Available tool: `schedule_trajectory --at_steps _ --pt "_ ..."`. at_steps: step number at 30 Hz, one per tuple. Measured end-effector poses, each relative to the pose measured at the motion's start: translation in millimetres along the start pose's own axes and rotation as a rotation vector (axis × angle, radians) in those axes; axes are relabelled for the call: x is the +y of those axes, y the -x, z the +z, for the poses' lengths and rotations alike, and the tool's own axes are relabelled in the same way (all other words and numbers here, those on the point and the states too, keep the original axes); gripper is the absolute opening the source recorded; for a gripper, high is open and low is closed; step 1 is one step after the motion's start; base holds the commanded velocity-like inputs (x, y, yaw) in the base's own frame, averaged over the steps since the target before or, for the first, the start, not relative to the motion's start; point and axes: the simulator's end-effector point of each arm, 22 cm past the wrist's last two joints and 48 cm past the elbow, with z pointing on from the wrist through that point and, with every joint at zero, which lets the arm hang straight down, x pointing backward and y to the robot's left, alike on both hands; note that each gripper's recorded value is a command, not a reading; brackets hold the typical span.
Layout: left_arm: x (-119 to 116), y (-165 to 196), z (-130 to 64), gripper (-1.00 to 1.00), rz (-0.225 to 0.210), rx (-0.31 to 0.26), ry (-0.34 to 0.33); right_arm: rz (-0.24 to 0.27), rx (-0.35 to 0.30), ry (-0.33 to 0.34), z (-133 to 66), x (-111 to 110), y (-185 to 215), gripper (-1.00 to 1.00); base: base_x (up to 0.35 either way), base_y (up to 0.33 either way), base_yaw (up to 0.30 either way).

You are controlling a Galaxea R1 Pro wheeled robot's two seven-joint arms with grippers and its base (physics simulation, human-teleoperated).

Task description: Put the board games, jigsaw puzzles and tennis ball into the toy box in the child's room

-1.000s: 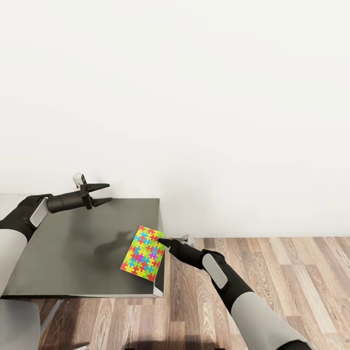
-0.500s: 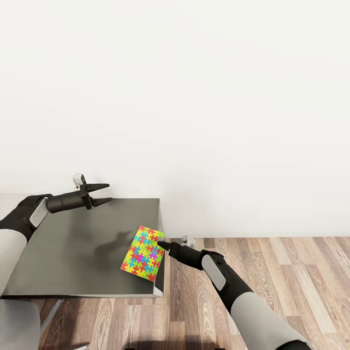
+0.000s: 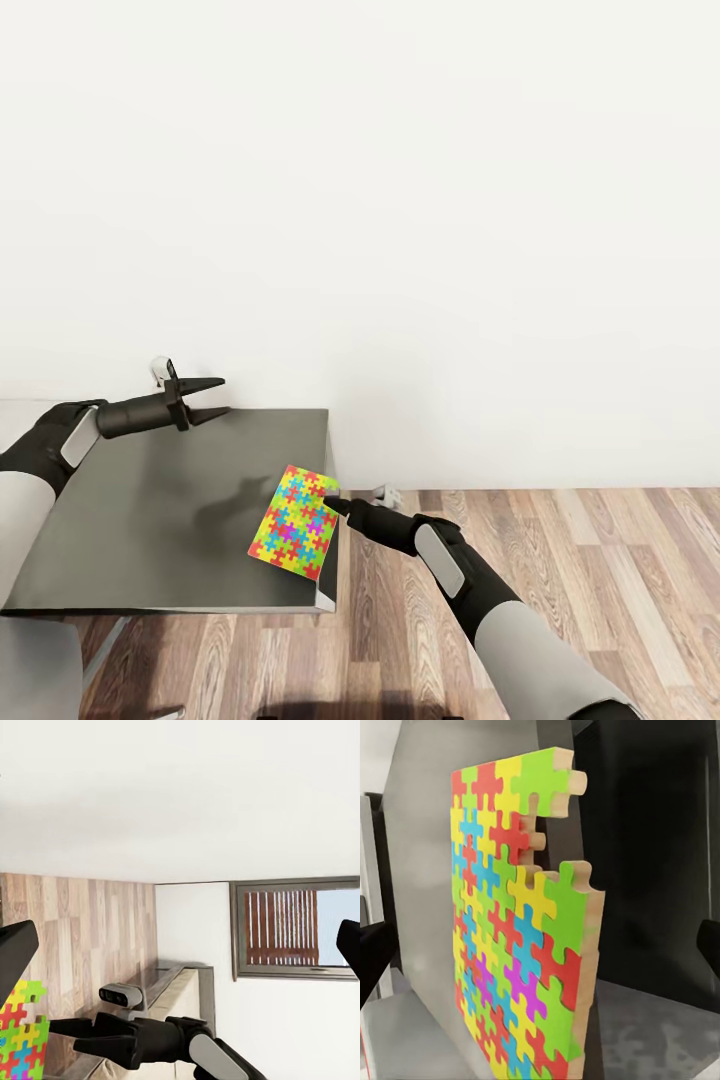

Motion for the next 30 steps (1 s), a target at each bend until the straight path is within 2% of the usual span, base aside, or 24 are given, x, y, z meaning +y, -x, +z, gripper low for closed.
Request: schedule_trajectory --at_steps 25,30 --pt "0.6 -0.5 0.1 1.0 -0.001 0.001 0.001 -0.001 0.002 0.0 0.5 0.3 -0.8 1.0 0.013 0.003 0.0" --pt "0.6 -0.5 0.1 1.0 -0.001 0.001 0.001 0.008 0.011 -0.01 0.7 -5.3 -5.6 1.0 0.0 0.015 0.0"
